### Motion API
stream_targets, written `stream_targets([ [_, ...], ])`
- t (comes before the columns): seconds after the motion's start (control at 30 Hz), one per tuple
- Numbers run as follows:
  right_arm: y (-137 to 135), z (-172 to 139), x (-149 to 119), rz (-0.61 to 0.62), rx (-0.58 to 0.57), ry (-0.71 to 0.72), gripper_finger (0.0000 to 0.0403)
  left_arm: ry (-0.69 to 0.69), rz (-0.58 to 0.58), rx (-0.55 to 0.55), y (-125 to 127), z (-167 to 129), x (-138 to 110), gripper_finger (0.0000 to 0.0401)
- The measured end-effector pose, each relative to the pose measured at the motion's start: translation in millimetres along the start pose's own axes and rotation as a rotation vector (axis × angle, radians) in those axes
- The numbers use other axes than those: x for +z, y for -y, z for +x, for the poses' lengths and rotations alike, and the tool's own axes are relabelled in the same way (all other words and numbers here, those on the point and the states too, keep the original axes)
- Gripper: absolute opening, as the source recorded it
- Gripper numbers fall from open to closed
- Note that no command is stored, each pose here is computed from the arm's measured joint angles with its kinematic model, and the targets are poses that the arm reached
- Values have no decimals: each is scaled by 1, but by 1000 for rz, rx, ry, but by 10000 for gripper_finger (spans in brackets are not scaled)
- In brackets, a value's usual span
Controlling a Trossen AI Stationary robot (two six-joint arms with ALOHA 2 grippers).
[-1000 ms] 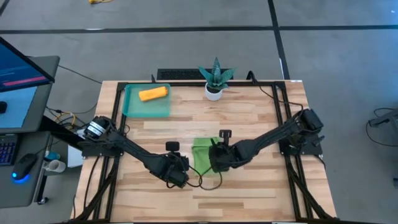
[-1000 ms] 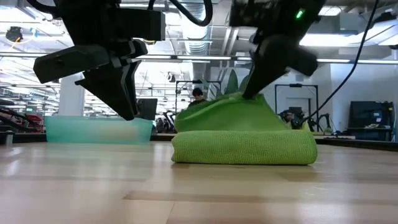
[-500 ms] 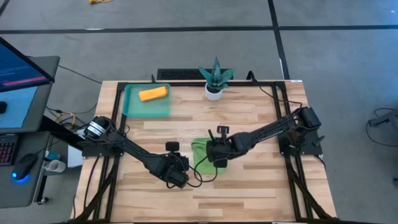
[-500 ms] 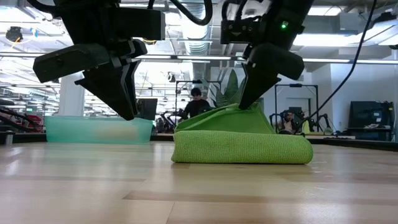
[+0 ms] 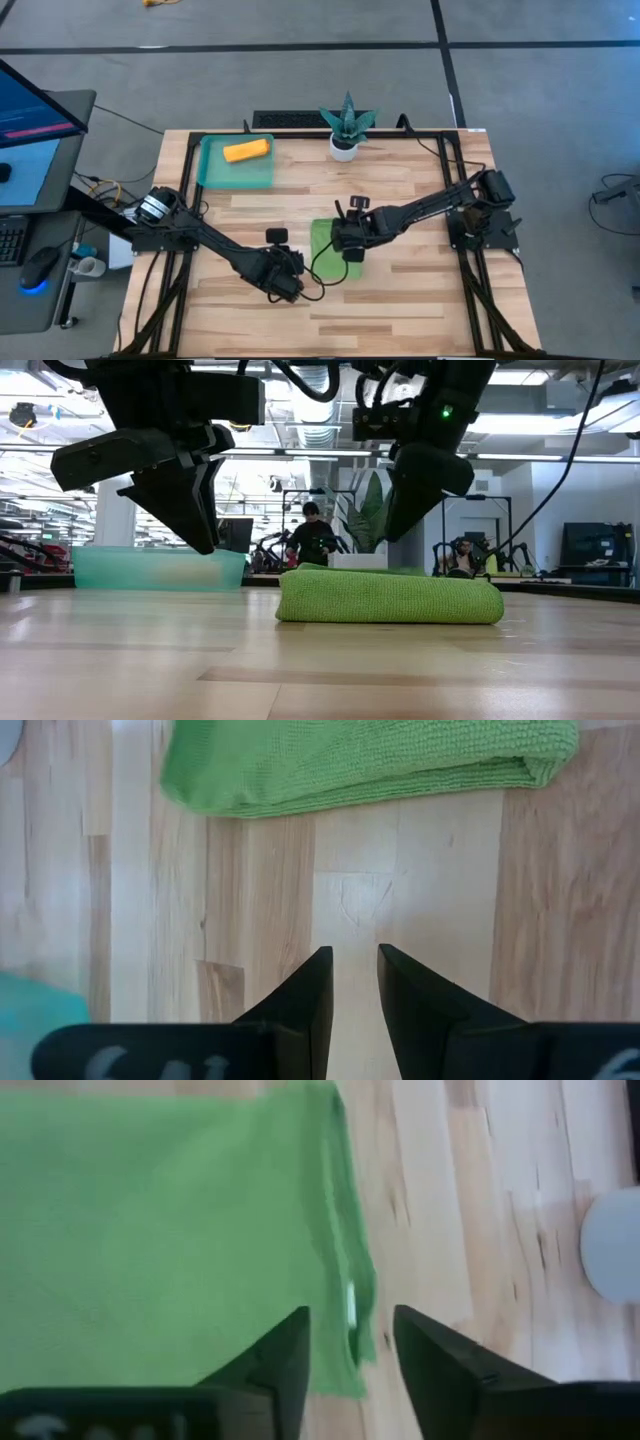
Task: Roll microfiber towels into tight, uniform cylinder then place into a basket
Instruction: Fold the light green microfiber cloth, then roll the light green microfiber cloth
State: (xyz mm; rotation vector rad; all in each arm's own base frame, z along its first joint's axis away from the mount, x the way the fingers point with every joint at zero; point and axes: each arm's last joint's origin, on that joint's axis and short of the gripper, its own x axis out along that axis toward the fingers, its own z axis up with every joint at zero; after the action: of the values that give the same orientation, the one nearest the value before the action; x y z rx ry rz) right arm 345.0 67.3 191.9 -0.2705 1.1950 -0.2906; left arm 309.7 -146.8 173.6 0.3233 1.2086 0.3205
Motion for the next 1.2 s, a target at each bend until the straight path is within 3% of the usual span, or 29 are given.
stream_targets([
  [0.23, 12, -9, -11, 5, -29, -97, 208, 118, -92, 57, 1, -1, 9, 74],
  [0.57, 28, -61, -14, 32, -166, 79, 206, 299, -170, 67, 6, -5, 26, 74],
  [0.7, 31, -68, -28, 53, -159, 104, 202, 349, -185, 43, 8, -7, 32, 74],
  [0.9, 18, -62, -71, 116, -131, 120, 198, 388, -147, 30, 13, -11, 34, 74],
  [1.2, -9, -70, -95, 117, -11, 324, 198, 412, -153, 17, 13, -11, 37, 74],
])
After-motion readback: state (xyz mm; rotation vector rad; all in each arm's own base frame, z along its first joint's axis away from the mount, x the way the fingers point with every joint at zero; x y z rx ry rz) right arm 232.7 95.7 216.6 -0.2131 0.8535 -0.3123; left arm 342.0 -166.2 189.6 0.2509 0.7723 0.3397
